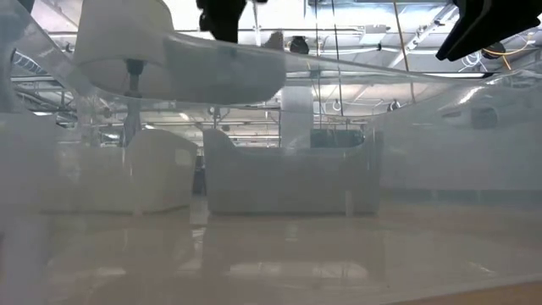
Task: Stack baskets by color
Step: Stack the top gray bin on the middle gray bin
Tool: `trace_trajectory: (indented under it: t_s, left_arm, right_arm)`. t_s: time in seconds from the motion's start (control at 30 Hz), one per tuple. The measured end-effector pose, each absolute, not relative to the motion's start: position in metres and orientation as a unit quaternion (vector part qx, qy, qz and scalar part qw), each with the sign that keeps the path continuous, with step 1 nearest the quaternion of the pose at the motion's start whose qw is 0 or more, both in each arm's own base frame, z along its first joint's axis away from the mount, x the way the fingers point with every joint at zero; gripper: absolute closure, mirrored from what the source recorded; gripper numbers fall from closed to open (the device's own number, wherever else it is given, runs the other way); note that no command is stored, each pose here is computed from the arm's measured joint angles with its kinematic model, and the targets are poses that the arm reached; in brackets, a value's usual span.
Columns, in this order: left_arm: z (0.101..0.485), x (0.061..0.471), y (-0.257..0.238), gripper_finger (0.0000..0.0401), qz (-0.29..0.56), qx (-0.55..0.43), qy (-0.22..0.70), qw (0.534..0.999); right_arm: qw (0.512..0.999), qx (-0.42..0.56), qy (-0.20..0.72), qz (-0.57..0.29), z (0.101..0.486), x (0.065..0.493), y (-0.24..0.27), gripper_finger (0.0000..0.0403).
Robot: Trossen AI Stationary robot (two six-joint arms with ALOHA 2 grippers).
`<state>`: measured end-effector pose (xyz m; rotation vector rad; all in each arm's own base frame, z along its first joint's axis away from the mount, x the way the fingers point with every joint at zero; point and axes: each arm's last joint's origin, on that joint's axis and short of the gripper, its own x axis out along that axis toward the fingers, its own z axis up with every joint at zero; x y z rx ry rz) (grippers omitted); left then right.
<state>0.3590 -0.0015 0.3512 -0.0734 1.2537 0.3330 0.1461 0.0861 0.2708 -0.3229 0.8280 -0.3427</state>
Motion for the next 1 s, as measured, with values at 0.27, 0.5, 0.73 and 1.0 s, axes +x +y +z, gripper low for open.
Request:
trace_trajectory:
  t_s: [0.27,0.5,0.73,1.0]
  left_arm:
    - [0.373,0.358,-0.039,0.0400,0.126,-0.026,0.541,0.831]
    - [0.376,0.362,-0.061,0.0400,0.103,-0.031,0.508,0.855]
    - [0.375,0.373,-0.083,0.0400,0.068,-0.018,0.469,0.880]
    - [0.345,0.402,-0.098,0.0400,0.043,0.015,0.470,0.882]
  right_arm:
    - [0.886,-0.148,0.412,-0.150,0.270,0.145,0.086,0.0259]
    - [0.895,-0.130,0.401,-0.143,0.276,0.139,0.082,0.0259]
    - [0.908,-0.098,0.383,-0.137,0.285,0.129,0.075,0.0259]
    - [0.916,-0.083,0.369,-0.134,0.290,0.124,0.072,0.0259]
